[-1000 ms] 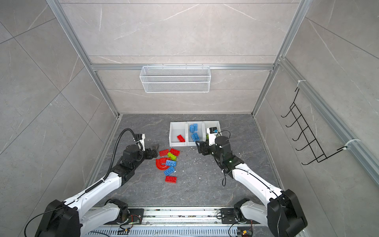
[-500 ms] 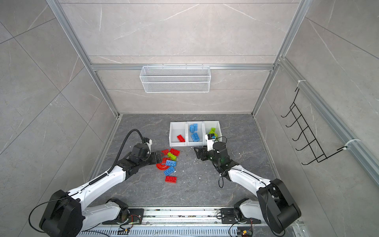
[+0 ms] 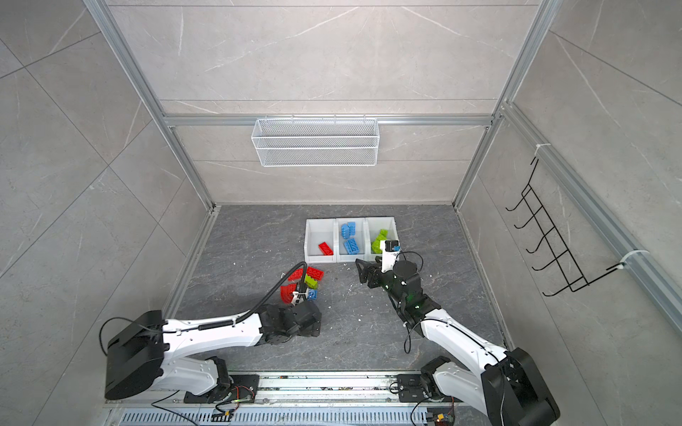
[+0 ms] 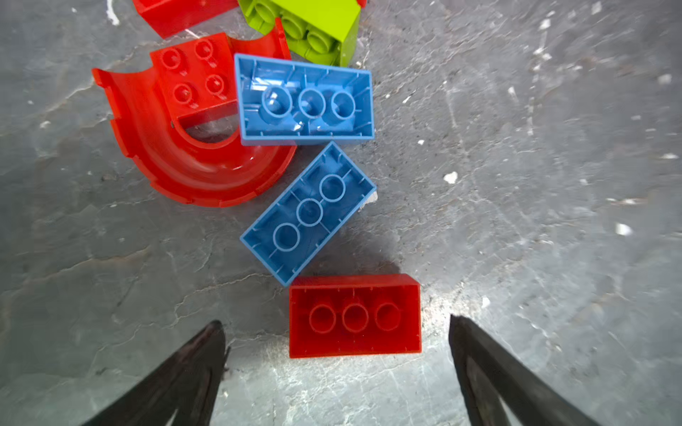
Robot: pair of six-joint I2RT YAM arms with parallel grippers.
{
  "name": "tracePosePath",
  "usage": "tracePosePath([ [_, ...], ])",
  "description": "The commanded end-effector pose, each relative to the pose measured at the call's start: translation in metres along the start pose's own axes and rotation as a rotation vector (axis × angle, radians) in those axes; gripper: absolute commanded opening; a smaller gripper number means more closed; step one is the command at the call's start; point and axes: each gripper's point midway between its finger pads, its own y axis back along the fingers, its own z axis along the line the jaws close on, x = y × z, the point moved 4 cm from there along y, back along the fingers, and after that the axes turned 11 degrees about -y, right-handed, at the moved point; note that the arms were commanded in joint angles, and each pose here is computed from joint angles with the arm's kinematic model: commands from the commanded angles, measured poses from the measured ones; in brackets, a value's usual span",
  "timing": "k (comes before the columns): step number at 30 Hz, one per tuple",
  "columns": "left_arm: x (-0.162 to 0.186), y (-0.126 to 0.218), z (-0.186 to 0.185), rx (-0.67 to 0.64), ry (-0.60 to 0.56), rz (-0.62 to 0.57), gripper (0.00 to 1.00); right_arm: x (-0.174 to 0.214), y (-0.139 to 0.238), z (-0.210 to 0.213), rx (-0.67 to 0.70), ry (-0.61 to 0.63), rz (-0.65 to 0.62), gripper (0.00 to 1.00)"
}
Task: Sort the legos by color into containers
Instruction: 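Raise the right gripper by the bin while the left gripper reaches a red brick, then grasp the red brick with the left gripper and lift it toward the bin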
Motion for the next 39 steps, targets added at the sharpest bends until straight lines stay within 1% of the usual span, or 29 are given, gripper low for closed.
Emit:
tracePosePath([
  [1, -0.011, 0.005, 0.005, -0.157, 0.002, -0.049, 0.97, 0.002, -0.003, -0.002, 0.004, 0.010, -0.001, 0.82],
  [4, -0.011, -0.002, -0.006, -0.156, -0.008, -0.041, 0.96, 0.003, -0.005, -0.001, -0.002, 0.009, 0.012, 0.82],
  [6, -0.009, -0.006, -0.006, -0.164, 0.003, -0.038, 0.96, 0.004, -0.005, 0.000, -0.006, 0.011, 0.018, 0.83],
  [8, -0.007, -0.007, -0.005, -0.155, 0.032, -0.048, 0.96, 0.004, -0.006, -0.001, 0.000, 0.010, 0.019, 0.83],
  [11, -0.004, -0.009, -0.007, -0.105, 0.063, -0.068, 0.95, 0.005, -0.008, -0.001, 0.001, 0.010, 0.029, 0.83],
  [16, 0.002, -0.013, -0.004, -0.101, 0.103, -0.076, 0.93, 0.006, -0.010, -0.001, -0.004, 0.004, 0.038, 0.83],
  [22, 0.002, -0.020, -0.010, -0.056, 0.096, -0.103, 0.90, 0.007, -0.010, -0.001, -0.003, 0.005, 0.040, 0.83],
  [29, 0.004, -0.029, -0.015, -0.089, 0.052, -0.070, 0.85, 0.007, -0.012, -0.002, 0.004, 0.007, 0.045, 0.84],
  [36, 0.005, -0.034, -0.018, -0.080, 0.058, -0.067, 0.81, 0.008, -0.014, -0.004, 0.013, 0.010, 0.055, 0.84],
  [39, 0.004, -0.033, -0.019, -0.071, 0.056, -0.073, 0.77, 0.007, -0.013, -0.004, 0.015, 0.013, 0.051, 0.84],
])
